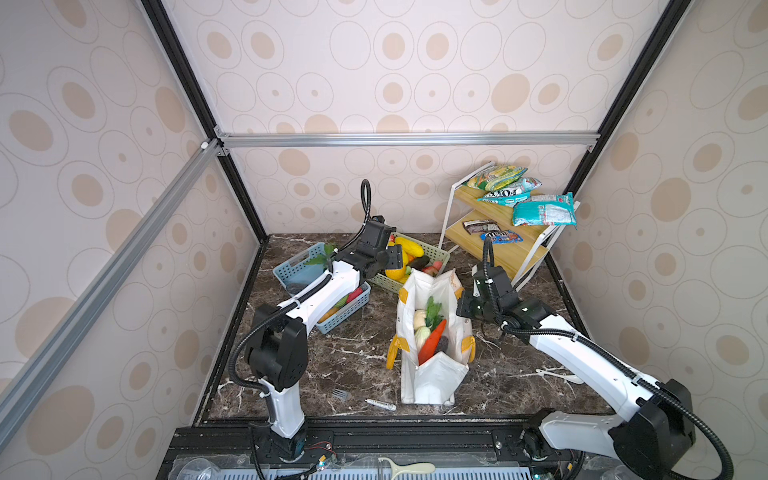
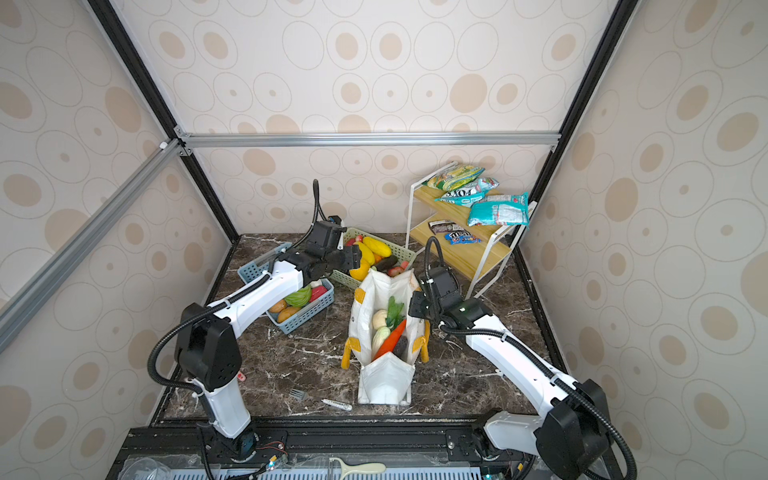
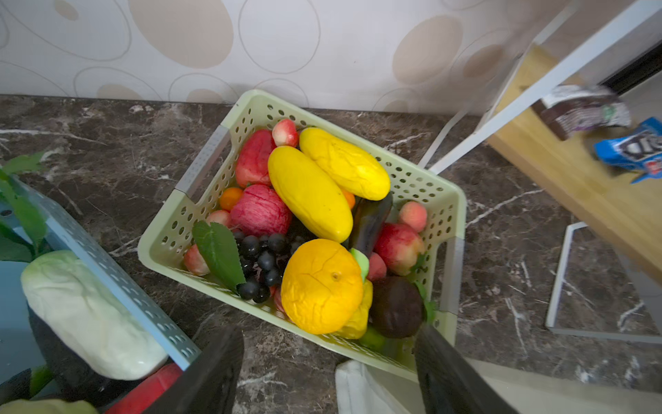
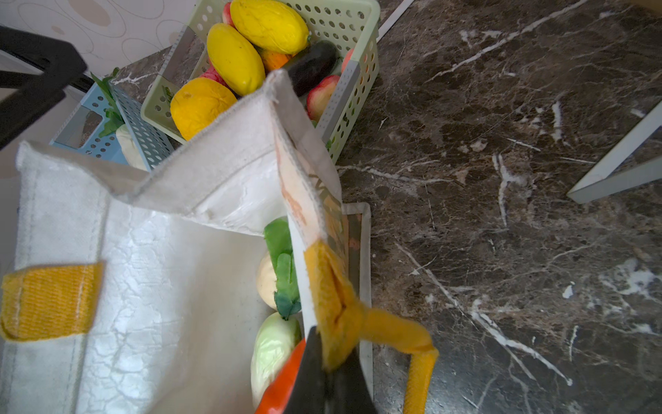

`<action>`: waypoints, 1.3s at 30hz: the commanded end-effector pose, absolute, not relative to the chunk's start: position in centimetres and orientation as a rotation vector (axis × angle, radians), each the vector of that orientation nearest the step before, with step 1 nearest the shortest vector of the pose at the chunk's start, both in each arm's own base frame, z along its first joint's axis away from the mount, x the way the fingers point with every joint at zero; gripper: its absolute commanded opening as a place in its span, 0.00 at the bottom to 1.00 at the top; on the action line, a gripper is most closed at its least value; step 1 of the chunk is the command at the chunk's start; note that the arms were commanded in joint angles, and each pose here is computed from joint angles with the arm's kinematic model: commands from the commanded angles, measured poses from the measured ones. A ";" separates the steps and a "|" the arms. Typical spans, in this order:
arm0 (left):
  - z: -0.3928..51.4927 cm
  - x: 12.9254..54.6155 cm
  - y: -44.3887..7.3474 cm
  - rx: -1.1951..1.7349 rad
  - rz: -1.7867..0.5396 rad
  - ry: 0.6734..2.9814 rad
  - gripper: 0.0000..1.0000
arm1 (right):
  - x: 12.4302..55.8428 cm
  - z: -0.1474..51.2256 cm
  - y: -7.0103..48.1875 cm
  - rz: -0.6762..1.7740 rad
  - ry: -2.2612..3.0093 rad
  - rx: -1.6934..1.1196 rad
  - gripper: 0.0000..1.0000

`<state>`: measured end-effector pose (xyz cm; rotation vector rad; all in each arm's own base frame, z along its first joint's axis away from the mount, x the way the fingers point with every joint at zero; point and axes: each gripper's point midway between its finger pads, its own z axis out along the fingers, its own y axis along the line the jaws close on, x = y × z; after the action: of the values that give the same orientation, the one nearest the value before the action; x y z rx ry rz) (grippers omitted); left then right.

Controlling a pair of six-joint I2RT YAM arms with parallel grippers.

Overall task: Place the food into the grocery bag and tie it
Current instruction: 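Move the left gripper over the pale green fruit basket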

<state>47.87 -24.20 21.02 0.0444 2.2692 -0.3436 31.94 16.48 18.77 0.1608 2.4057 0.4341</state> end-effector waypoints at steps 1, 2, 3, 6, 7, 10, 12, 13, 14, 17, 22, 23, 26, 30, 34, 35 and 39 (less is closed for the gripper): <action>22.3 49.6 -24.7 0.062 -0.315 2.232 0.79 | 31.4 17.3 15.5 0.363 2.476 0.175 0.00; 21.8 49.9 -24.9 0.073 -0.305 2.242 0.79 | 31.3 17.3 15.5 0.364 2.478 0.181 0.00; 21.4 50.2 -25.1 0.085 -0.302 2.249 0.79 | 31.3 17.4 15.5 0.367 2.480 0.184 0.00; 19.9 50.9 -25.5 0.095 -0.285 2.273 0.80 | 31.2 17.5 15.6 0.372 2.489 0.189 0.00; 19.2 51.2 -25.6 0.098 -0.279 2.284 0.80 | 31.2 17.6 15.6 0.371 2.492 0.191 0.00; 17.5 51.6 -25.9 0.102 -0.267 2.313 0.81 | 31.2 17.9 15.7 0.379 2.487 0.192 0.00; 16.6 51.8 -26.0 0.105 -0.259 2.329 0.83 | 31.2 18.1 15.7 0.381 2.484 0.195 0.00; 16.1 51.9 -26.1 0.105 -0.259 2.338 0.83 | 31.2 18.2 15.6 0.380 2.482 0.198 0.00; 15.7 51.9 -26.2 0.111 -0.261 2.344 0.83 | 31.2 18.2 15.6 0.377 2.482 0.198 0.00; 14.2 52.0 -26.4 0.114 -0.257 2.366 0.84 | 31.1 18.3 15.5 0.378 2.481 0.202 0.00; 11.3 52.1 -26.7 0.121 -0.250 2.415 0.90 | 31.2 18.3 15.8 0.393 2.482 0.203 0.00; 10.9 52.1 -26.7 0.119 -0.251 2.420 0.89 | 31.3 18.4 15.8 0.394 2.481 0.202 0.00; 10.2 52.1 -26.8 0.107 -0.265 2.422 0.87 | 31.4 18.5 15.9 0.393 2.480 0.198 0.00; 10.7 52.3 -27.1 0.099 -0.289 2.401 0.80 | 31.4 18.5 15.9 0.391 2.480 0.196 0.00; 12.7 52.6 -27.6 0.086 -0.342 2.355 0.68 | 31.4 18.4 15.9 0.392 2.482 0.199 0.00; 13.3 52.7 -27.9 0.085 -0.365 2.341 0.67 | 31.4 18.4 15.9 0.393 2.481 0.198 0.00; 15.9 53.1 -29.9 0.092 -0.522 2.261 0.62 | 31.5 18.2 16.1 0.396 2.486 0.196 0.00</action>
<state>52.39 -28.21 11.28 0.1037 2.3790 -0.3748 31.87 16.29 18.84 0.1835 2.4428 0.4157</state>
